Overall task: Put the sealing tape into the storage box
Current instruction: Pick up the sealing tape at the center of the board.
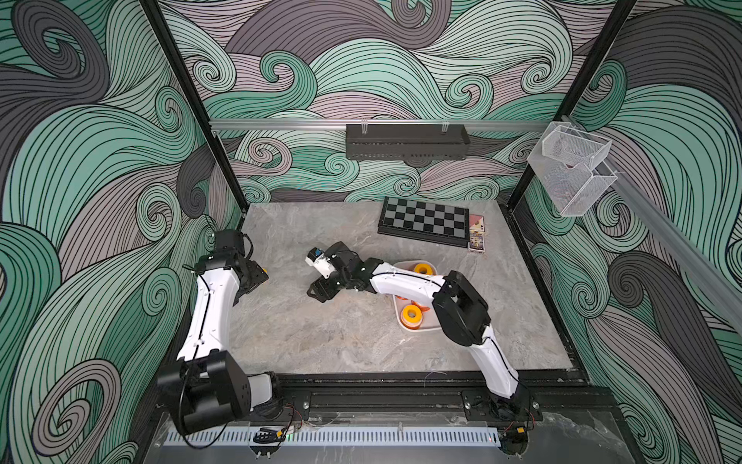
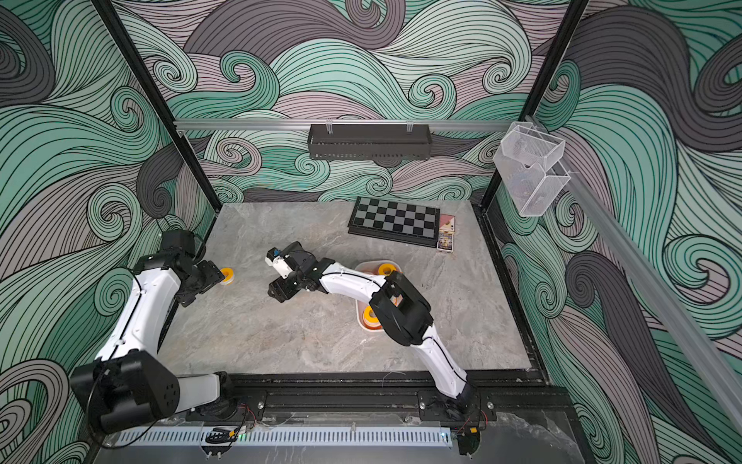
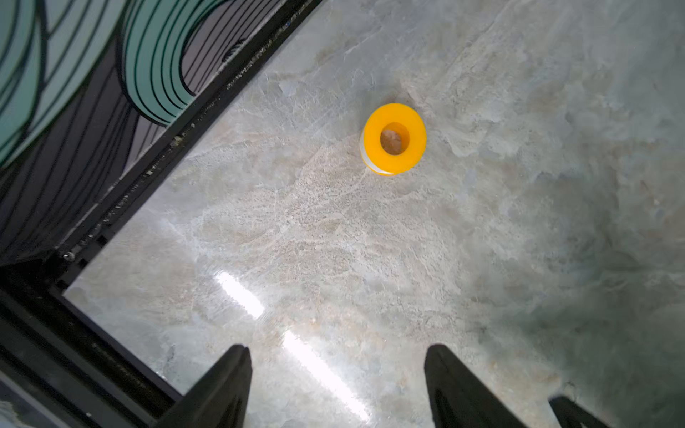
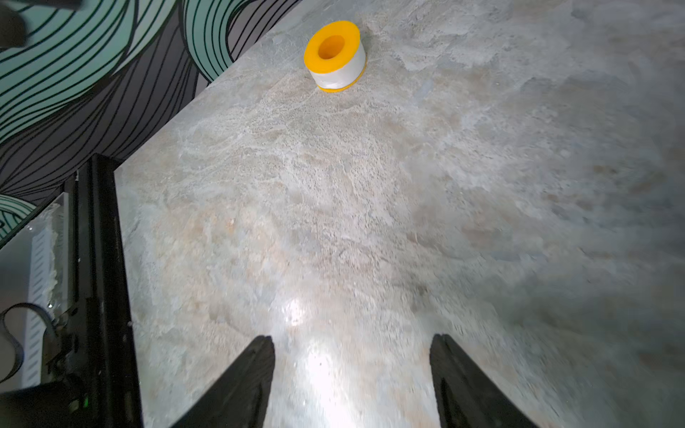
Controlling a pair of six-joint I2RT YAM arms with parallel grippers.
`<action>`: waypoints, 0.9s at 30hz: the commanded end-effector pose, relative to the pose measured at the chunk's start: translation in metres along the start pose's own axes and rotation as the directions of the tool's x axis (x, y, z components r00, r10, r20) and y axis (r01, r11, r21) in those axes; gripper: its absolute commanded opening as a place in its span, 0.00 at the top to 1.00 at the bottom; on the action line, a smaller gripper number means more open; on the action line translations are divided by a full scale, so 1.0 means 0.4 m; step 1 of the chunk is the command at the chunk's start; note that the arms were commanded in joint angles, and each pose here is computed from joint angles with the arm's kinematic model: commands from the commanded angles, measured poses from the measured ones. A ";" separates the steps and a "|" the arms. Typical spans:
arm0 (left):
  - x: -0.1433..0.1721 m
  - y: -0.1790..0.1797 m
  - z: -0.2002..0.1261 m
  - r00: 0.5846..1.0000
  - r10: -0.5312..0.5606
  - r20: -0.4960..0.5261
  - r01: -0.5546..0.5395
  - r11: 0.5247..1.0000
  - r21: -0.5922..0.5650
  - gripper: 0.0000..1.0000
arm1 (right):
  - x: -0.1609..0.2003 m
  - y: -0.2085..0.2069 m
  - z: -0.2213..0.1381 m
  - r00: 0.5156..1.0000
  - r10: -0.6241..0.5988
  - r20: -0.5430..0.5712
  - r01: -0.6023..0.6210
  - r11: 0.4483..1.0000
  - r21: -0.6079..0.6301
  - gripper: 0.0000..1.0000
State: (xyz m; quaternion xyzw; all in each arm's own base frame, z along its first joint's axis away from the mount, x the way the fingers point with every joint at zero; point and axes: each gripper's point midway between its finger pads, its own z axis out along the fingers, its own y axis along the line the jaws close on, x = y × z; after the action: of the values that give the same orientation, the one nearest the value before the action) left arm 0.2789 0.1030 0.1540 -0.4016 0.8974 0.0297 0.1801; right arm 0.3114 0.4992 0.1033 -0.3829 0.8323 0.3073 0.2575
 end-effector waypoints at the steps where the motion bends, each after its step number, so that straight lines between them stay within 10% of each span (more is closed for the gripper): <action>1: -0.053 -0.054 0.026 0.998 -0.049 -0.039 0.052 0.995 0.080 0.18 | -0.063 0.025 -0.121 0.991 0.014 0.136 -0.015 1.000 0.010 0.29; 13: -0.103 -0.094 0.269 0.960 -0.040 -0.279 0.038 0.999 -0.013 0.14 | 0.085 0.058 -0.369 0.969 -0.028 0.247 0.012 0.998 0.064 0.28; 27: -0.129 -0.111 0.385 0.938 0.031 -0.346 -0.047 0.998 -0.038 0.17 | 0.160 0.056 -0.333 0.975 -0.005 0.221 0.003 1.000 0.012 0.27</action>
State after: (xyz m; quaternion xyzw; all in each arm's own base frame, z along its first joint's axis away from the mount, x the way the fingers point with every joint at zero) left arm 0.3967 0.1375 0.0408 -0.3942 0.9178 -0.0259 0.0392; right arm 0.2300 0.3787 0.1555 -0.3497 0.8051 0.3276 0.3496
